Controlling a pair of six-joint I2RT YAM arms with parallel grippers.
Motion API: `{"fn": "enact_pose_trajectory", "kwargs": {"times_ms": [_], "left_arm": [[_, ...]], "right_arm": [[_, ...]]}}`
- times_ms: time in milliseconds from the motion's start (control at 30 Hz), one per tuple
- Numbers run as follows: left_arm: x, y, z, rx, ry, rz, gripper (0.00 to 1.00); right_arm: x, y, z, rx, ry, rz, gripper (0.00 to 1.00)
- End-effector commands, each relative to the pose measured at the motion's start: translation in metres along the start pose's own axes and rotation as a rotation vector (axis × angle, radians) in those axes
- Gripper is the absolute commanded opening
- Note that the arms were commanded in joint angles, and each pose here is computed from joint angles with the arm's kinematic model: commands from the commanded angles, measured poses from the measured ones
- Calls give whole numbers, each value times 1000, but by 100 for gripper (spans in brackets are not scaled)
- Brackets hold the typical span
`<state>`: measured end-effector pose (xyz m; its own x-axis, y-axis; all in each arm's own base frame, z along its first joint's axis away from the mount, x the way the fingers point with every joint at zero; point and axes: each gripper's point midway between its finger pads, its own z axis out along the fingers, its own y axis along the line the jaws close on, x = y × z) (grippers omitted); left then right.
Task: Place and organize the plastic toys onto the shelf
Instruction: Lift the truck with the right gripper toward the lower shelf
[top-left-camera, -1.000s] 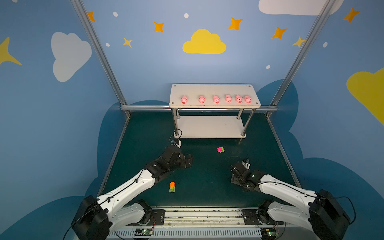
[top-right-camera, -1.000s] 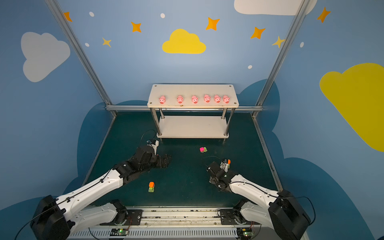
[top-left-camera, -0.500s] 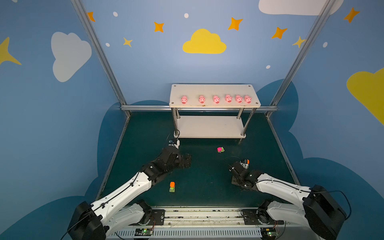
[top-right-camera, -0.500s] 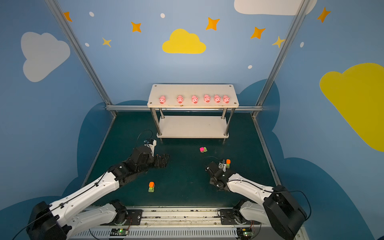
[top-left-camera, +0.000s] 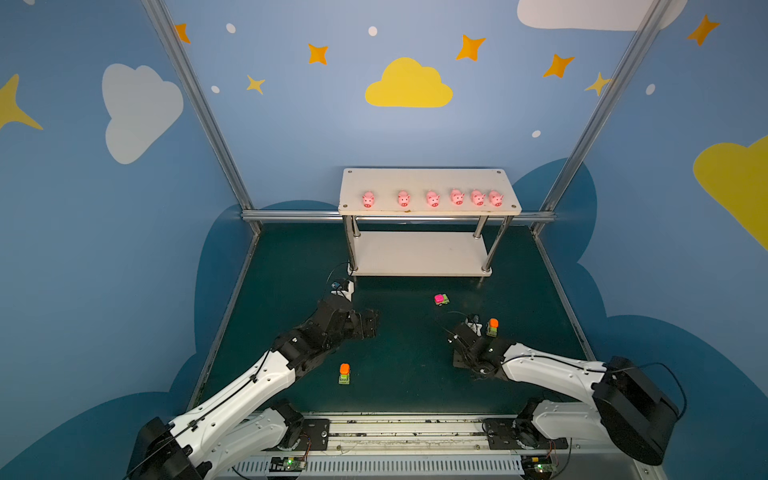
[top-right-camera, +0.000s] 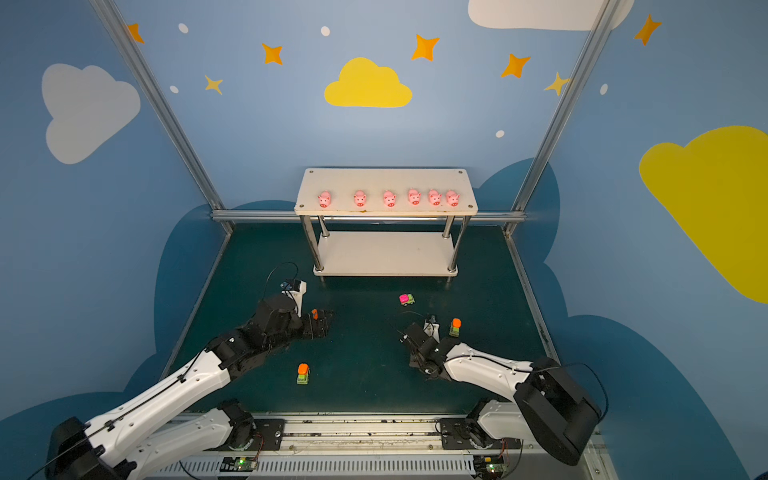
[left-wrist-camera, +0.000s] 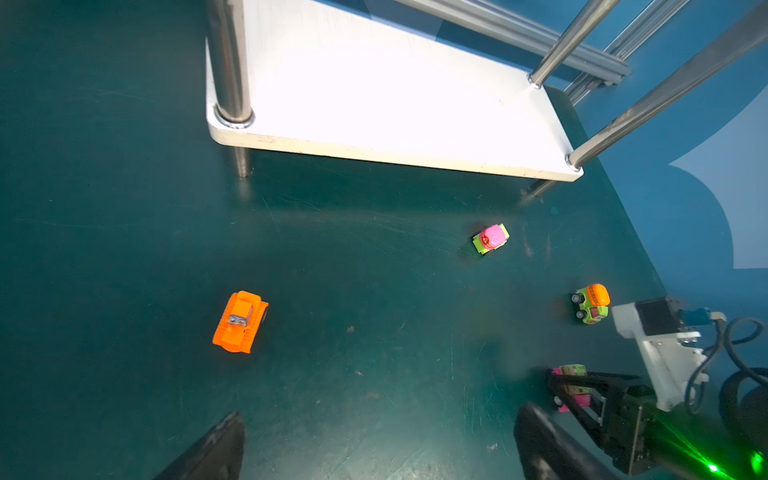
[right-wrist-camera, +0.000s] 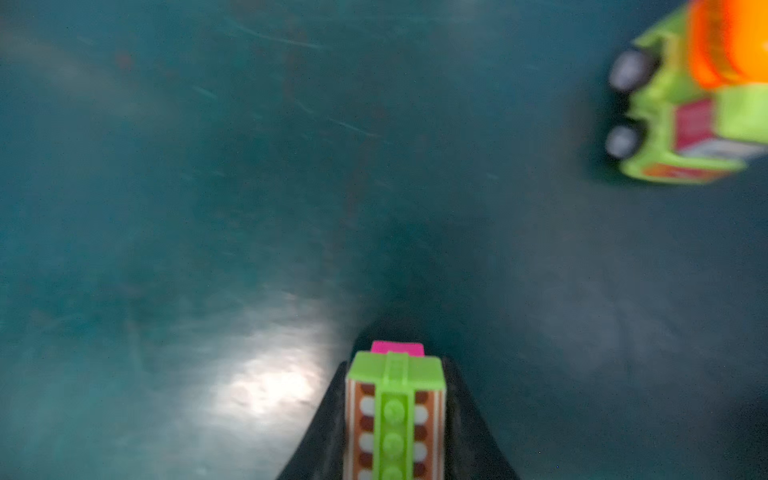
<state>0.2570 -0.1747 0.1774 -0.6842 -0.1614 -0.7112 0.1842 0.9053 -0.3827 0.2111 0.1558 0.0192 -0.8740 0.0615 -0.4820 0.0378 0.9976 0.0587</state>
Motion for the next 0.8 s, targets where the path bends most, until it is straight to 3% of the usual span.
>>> {"fn": "enact_pose_trajectory", "kwargs": {"times_ms": [0,267,500,767], "left_arm": [[7,11,-4,-40,5,-3,100],[10,16,-8,-50,0,-10,100],[12,16,-4,-54,14,-10,100],[15,14,3,-58,41,-13,100]], "right_arm": [[-10,29,1,-69,-21,-40,26],[-17,61,9,-102,-29,-105,30],[-9,58,11,-111,-52,-129,57],[1,56,11,-141,-138,-183,58]]}}
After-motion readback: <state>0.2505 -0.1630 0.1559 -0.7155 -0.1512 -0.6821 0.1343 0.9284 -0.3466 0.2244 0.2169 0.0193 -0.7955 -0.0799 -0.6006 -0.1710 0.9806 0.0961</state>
